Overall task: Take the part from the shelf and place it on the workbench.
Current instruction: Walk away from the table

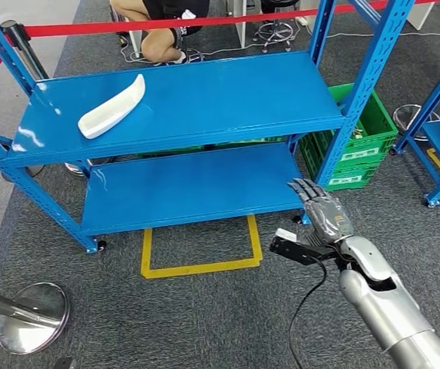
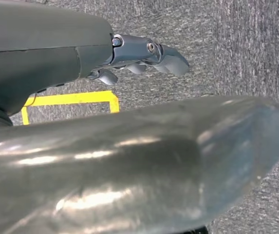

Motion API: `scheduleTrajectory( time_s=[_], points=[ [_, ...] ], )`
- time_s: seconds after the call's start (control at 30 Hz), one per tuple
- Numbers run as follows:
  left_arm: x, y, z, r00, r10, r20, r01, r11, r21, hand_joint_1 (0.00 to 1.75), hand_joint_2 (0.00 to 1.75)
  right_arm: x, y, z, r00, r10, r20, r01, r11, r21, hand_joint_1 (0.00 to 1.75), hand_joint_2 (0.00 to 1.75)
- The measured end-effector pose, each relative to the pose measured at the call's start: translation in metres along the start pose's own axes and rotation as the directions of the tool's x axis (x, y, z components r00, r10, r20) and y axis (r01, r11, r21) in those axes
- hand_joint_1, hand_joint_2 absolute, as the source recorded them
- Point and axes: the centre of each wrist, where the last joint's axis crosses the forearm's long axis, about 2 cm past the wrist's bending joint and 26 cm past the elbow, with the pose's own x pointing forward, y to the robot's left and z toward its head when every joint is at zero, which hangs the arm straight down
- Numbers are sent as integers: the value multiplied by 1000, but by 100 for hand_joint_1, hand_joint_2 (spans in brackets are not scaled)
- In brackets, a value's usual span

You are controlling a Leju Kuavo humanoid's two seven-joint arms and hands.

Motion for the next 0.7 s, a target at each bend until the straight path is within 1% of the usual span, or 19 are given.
scheduleTrajectory(
  time_s=[0.07,0.13,0.2,0.3,0.37,0.43,0.47,0.5,0.57,0.63,0.7],
  points=[
    [0,0,0,1000,3,-1,-3,1000,0,0,0,-7,11,13,994,-107,-36,107,994,3,0,0],
    [-1,-1,0,1000,9,-7,-9,1000,-1,0,0,-17,29,34,968,-240,-77,239,971,-22,0,0],
    [-2,-2,0,1000,16,-18,-16,1000,0,0,0,-33,49,61,930,-348,-119,338,936,-99,0,0],
    [-4,-2,1,999,20,-28,-20,1000,5,0,0,-58,68,97,878,-435,-200,382,889,-254,0,0],
    [-4,-3,1,999,21,-28,-21,1000,8,0,87,-72,75,116,842,-469,-267,382,868,-318,0,0],
    [-4,-3,0,999,23,-27,-23,1000,12,0,175,-82,83,132,791,-510,-339,392,847,-360,0,0],
    [-4,-4,0,999,24,-27,-24,1000,14,0,175,-88,89,143,747,-543,-384,407,830,-381,0,0],
    [-4,-4,0,999,24,-27,-24,1000,15,0,175,-94,96,155,688,-583,-431,429,807,-406,0,0],
    [-4,-4,1,999,23,-29,-22,1000,16,0,175,-103,114,187,531,-664,-527,469,747,-470,0,87],
    [-5,-4,1,999,21,-31,-20,1000,20,0,175,-102,134,218,342,-699,-628,479,705,-524,0,175],
    [-4,-4,1,999,17,-32,-16,999,31,0,175,-91,158,252,109,-659,-744,475,692,-544,0,175]
  ],
)
